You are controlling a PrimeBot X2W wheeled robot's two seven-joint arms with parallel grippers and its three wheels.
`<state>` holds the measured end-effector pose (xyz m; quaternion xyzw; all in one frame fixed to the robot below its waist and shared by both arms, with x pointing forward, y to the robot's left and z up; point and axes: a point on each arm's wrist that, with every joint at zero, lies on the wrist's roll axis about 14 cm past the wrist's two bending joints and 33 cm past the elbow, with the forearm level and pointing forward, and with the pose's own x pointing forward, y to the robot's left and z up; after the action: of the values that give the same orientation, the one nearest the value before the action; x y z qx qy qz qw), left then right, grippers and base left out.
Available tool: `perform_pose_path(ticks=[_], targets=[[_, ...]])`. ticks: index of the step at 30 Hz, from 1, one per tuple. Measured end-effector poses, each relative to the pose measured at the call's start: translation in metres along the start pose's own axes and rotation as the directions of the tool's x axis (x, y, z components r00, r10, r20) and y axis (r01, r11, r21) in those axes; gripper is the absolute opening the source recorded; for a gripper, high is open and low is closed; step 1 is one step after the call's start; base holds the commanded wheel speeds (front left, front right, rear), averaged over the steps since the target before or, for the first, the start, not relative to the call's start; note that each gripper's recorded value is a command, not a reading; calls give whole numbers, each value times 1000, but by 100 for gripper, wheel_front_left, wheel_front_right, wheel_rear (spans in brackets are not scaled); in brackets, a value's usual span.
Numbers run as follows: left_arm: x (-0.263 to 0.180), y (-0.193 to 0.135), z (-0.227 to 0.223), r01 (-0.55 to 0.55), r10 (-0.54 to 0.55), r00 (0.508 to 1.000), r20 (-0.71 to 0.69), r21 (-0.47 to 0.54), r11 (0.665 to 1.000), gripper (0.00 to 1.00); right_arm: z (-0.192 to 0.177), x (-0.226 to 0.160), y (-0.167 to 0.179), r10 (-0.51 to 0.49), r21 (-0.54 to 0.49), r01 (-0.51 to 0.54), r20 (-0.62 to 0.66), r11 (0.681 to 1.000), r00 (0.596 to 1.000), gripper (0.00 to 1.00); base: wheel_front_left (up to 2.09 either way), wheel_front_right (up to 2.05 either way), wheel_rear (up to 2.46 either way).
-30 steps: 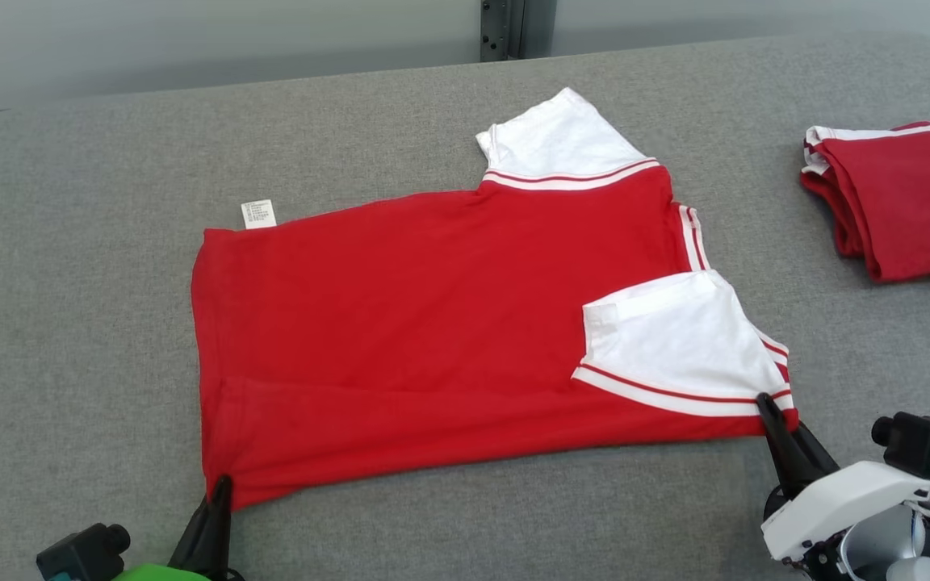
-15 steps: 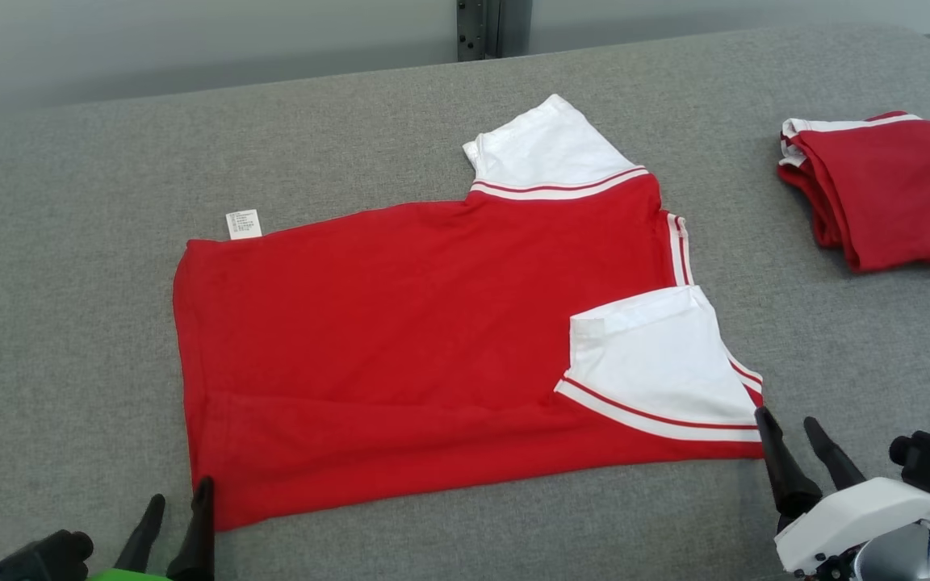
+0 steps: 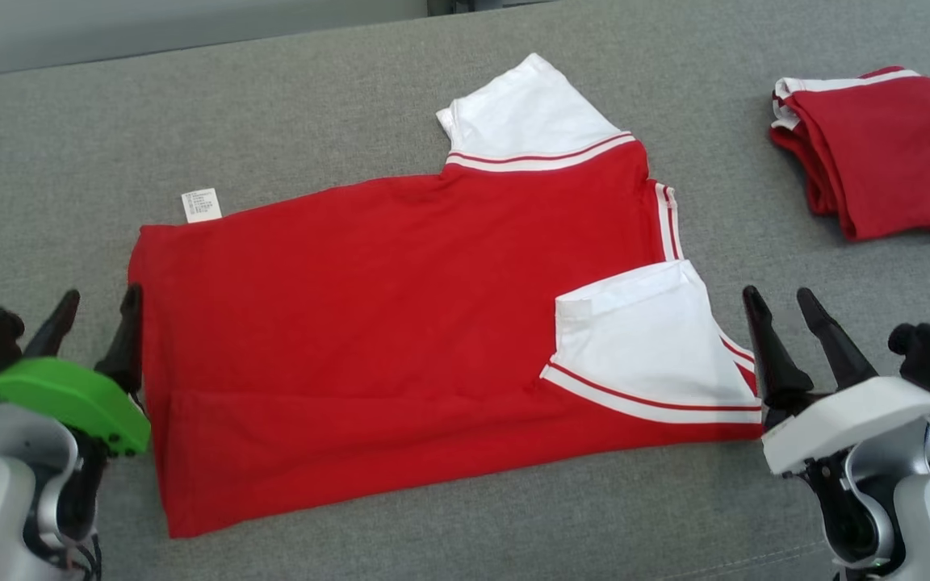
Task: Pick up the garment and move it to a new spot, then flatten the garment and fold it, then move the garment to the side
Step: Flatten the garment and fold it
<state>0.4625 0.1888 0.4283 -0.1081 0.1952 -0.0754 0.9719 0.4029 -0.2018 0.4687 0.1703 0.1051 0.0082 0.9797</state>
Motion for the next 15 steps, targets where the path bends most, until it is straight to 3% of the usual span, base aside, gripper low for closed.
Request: perform_pose_path(ticks=[6,15], targets=[[42,9,4,-3,11,998,-66,120,993,100,1,21,4,35,-31,-35,-10,999,999,100,0,0,0],[73,9,-20,28,2,986,-168,176,984,100,-13,33,-6,24,-32,-25,-44,999,999,100,0,0,0]])
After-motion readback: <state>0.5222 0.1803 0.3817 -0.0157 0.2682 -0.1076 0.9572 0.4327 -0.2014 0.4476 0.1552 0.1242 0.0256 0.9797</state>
